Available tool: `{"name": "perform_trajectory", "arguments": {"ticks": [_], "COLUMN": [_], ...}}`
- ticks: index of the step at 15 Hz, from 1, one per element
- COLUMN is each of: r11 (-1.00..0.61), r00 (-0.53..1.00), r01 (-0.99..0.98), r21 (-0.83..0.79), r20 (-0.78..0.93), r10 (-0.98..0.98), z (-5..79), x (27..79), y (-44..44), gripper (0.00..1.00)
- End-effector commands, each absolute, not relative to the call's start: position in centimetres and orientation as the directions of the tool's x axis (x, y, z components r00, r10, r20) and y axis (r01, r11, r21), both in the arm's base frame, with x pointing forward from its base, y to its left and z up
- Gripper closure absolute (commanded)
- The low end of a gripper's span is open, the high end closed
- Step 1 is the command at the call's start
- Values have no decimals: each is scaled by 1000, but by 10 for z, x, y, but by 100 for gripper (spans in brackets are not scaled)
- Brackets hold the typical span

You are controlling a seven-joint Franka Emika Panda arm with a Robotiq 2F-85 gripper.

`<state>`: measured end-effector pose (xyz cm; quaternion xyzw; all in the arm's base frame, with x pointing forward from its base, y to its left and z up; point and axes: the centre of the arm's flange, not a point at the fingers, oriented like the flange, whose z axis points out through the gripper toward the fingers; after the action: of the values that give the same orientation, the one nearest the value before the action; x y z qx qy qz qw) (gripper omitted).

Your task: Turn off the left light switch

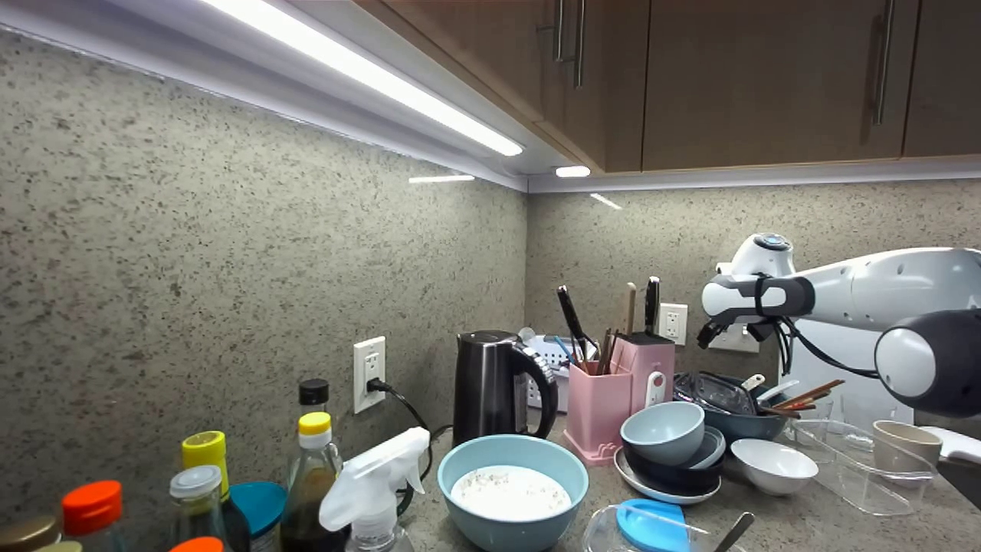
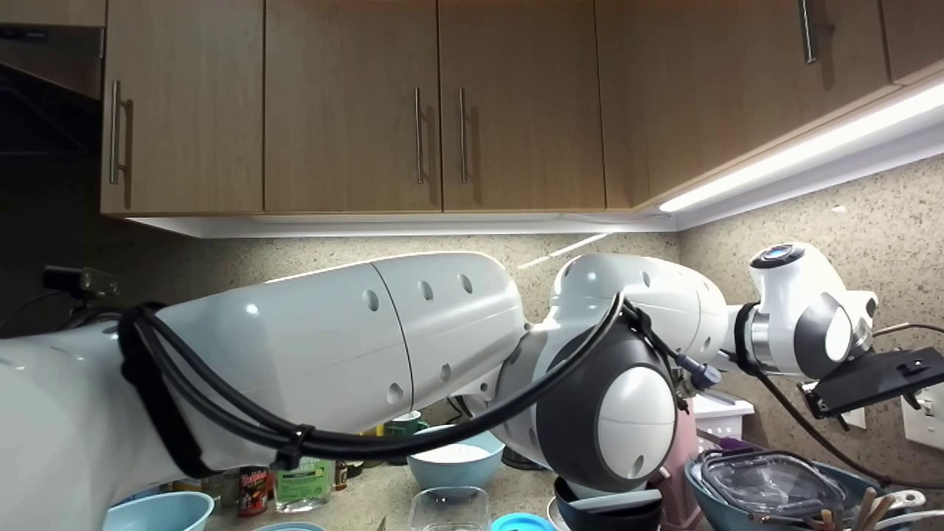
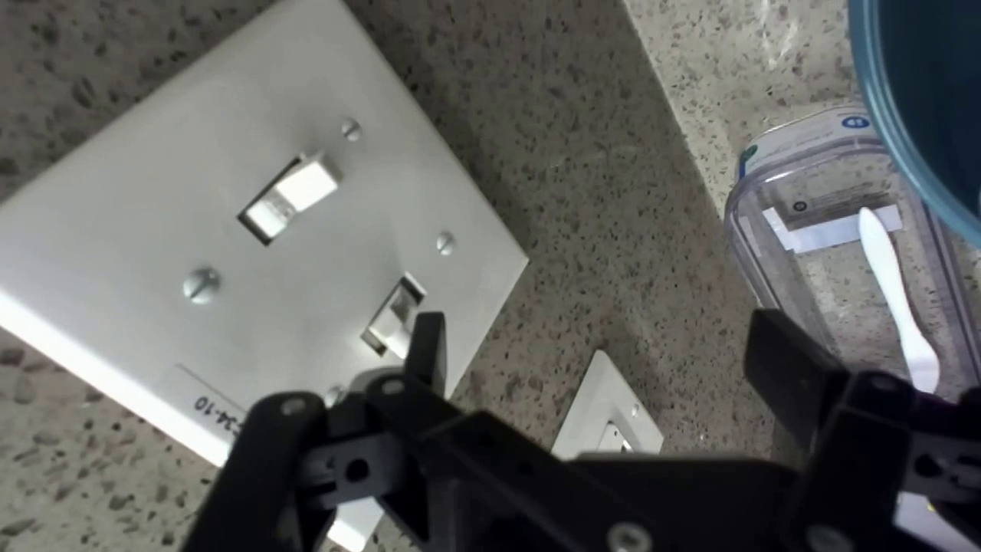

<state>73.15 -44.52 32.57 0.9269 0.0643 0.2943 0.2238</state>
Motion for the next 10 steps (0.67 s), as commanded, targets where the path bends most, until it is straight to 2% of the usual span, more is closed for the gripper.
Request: {"name": "perform_trajectory", "arguments": {"ticks": [1, 10], "r11": [-893, -882], "r00": [825, 815], "r01": [-26, -15], "r21": [450, 471], "r20": [514, 516], "r10": [235, 262], "z": [334, 350], "x": [759, 763], "y": [-464, -460], "gripper": [0, 0]}}
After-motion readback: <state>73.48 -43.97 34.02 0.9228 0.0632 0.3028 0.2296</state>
